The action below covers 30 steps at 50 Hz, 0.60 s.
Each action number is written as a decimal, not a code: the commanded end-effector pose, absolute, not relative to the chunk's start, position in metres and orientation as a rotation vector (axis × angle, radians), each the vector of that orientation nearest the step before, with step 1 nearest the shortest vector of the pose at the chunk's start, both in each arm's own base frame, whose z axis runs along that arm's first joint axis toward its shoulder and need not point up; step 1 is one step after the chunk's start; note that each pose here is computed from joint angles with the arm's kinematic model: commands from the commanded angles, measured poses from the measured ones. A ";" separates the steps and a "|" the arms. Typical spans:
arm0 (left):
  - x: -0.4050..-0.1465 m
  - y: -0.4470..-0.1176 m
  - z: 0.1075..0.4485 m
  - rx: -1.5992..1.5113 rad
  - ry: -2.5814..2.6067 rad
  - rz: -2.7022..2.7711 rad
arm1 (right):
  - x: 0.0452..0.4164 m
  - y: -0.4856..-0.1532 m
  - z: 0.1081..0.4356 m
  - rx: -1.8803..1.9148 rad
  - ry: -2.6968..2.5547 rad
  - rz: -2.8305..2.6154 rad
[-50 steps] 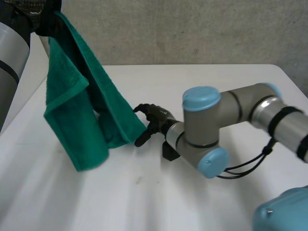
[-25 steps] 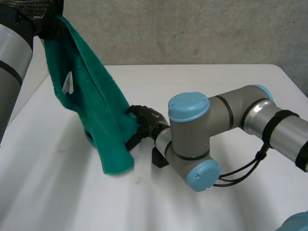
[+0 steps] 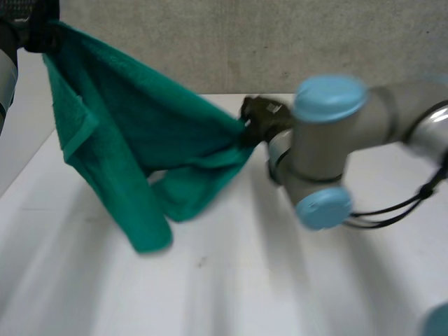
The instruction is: Fold the towel.
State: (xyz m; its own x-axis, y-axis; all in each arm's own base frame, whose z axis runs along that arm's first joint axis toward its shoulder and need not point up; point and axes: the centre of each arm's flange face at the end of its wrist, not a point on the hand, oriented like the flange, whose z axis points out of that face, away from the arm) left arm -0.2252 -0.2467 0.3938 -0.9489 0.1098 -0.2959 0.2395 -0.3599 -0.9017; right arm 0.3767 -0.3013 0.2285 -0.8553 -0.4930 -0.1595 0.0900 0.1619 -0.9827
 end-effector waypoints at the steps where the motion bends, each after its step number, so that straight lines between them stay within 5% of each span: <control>1: -0.211 -0.269 0.362 0.465 1.827 -2.341 | 0.323 -0.282 0.337 -0.809 1.818 -2.188; 12: -0.229 -0.259 0.262 0.782 2.170 -2.088 | 0.293 -0.227 0.306 -1.600 2.158 -1.824; 21: -0.244 -0.277 0.189 0.903 2.351 -1.847 | 0.297 -0.239 0.212 -1.841 2.326 -1.344; 26: -0.253 -0.298 0.177 0.904 2.353 -1.842 | 0.293 -0.261 0.192 -1.855 2.371 -1.321; 30: -0.271 -0.331 0.218 0.828 2.196 -2.058 | 0.294 -0.303 0.218 -1.718 2.326 -1.672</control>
